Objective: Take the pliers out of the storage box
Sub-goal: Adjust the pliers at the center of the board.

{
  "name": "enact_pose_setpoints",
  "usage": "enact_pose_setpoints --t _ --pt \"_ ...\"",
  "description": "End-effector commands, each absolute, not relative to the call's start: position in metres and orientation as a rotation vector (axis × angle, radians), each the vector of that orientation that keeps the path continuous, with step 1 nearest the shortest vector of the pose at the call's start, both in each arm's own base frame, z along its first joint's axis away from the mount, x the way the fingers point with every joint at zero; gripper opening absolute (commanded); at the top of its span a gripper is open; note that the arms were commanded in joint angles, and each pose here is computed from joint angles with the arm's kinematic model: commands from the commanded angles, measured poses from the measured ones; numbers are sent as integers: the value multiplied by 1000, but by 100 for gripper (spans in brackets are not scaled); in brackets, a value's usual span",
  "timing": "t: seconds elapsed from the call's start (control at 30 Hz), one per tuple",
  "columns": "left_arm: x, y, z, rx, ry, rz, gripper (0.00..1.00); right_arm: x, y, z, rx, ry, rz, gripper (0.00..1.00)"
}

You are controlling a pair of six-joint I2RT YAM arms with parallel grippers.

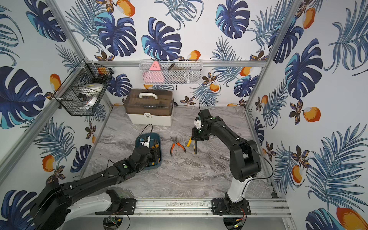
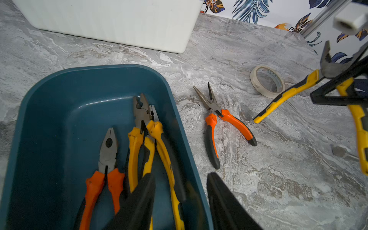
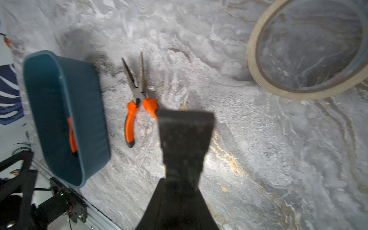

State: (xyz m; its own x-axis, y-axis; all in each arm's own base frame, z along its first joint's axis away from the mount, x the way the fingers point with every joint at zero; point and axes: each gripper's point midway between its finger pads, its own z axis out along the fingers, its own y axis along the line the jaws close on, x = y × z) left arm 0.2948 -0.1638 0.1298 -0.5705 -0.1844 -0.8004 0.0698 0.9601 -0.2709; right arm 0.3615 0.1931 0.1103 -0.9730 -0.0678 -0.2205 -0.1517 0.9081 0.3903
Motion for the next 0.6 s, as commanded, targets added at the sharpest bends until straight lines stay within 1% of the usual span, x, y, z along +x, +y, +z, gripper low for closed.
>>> enact_pose_setpoints --t 0.0,0.23,0.37,0.57 --pt "297 -167 138 -64 2126 -354 51 359 198 103 -203 2879 639 0" --pt "298 -167 139 -64 2122 -355 51 338 234 105 -250 2843 925 0" --pt "298 -168 138 -61 2125 -356 51 330 250 100 -306 2852 933 0" --pt "298 -167 137 -61 2128 -352 51 349 243 80 -252 2872 804 0"
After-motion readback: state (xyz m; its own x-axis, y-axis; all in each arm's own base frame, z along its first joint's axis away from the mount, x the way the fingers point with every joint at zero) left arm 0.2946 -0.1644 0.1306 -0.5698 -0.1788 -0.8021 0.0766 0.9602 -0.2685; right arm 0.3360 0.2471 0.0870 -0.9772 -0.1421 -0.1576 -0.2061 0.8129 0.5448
